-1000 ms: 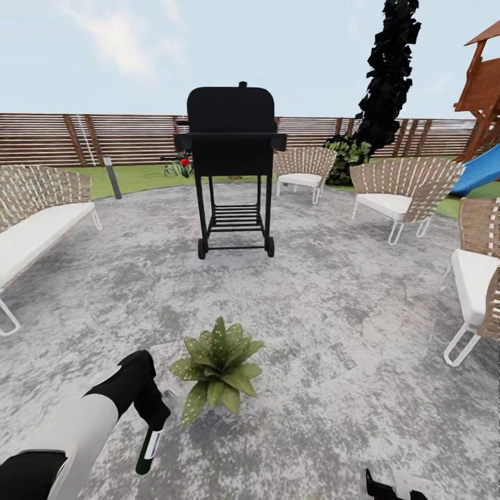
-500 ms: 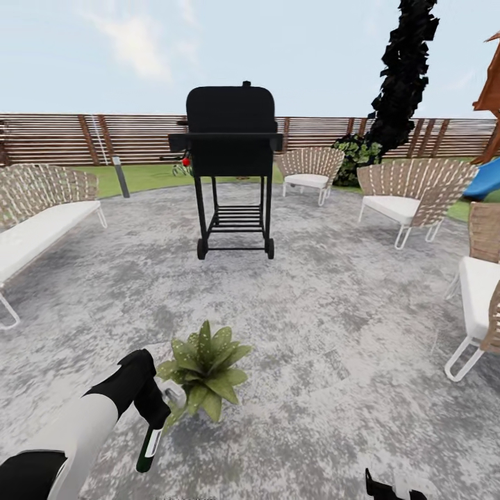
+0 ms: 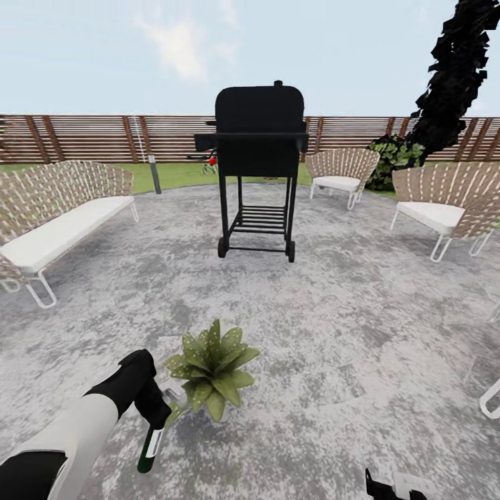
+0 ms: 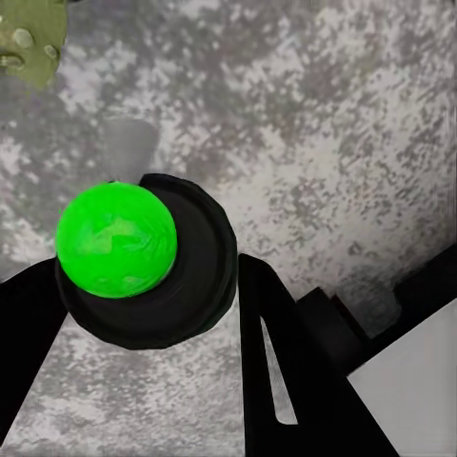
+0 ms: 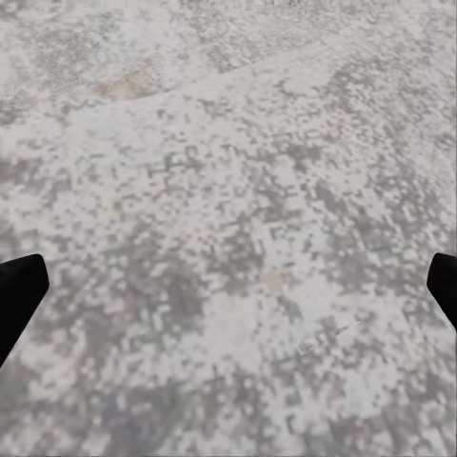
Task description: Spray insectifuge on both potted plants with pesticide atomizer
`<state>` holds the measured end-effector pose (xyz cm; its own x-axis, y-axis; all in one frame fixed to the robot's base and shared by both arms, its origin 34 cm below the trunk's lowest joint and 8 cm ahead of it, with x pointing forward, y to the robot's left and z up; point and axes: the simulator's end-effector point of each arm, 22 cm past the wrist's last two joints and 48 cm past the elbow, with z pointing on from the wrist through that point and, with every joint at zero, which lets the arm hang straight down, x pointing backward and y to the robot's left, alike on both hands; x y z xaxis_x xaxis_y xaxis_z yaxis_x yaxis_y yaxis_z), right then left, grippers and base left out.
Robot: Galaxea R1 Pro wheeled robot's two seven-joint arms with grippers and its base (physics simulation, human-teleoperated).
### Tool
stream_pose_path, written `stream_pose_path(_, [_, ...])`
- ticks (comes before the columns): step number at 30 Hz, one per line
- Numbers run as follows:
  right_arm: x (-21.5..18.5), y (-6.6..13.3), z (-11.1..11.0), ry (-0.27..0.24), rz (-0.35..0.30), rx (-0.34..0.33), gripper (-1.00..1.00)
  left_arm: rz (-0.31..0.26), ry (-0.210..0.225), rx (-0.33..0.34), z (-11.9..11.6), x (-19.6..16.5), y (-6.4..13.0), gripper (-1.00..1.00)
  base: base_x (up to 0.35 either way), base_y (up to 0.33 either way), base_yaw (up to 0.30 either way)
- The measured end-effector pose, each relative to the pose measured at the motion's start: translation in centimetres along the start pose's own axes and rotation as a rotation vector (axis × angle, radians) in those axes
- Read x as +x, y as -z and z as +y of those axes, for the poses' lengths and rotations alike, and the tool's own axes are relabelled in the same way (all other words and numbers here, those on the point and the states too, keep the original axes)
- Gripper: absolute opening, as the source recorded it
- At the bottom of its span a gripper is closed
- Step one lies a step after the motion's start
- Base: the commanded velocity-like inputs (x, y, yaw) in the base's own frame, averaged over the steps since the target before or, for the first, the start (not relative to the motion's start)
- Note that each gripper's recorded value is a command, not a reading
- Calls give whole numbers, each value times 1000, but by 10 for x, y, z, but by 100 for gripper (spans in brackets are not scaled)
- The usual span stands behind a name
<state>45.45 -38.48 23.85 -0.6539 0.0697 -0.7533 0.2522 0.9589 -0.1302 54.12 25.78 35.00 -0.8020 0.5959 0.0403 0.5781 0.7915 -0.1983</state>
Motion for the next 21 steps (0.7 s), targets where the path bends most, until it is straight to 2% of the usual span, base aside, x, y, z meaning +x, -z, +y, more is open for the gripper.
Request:
stream_pose_path(2, [0,0,0,0,0,0,100,-5,-3,-3,0,-3,2,-100,62,-29,53])
stream_pose_path(4, [0,0,0,0,0,0,100,-26,-22,6,-13,-22,7,-100,11,-5,10])
stream_pose_path(6, [0,0,0,0,0,0,100,-53,-37,-4,-13,-41,21,-100,3,-1,3])
stream_pose_path(8, [0,0,0,0,0,0,100,-88,-45,-14,-8,-63,45,-100,1,0,0])
stream_pose_path(9, [0,0,0,0,0,0,100,-94,-41,-6,-8,-69,54,-100,0,0,0])
stream_pose_path(11, [0,0,0,0,0,0,100,-82,-7,10,-8,-71,67,-100,0,0,0])
stream_pose_path(14, [0,0,0,0,0,0,100,-55,14,-3,-1,-65,72,-100,0,0,19])
stream_pose_path(18, [0,0,1,-1,0,-1,100,-12,2,-34,2,-55,65,-100,0,0,237])
stream_pose_path(21, [0,0,1,-1,1,-1,100,-7,0,-37,2,-54,64,-100,0,0,275])
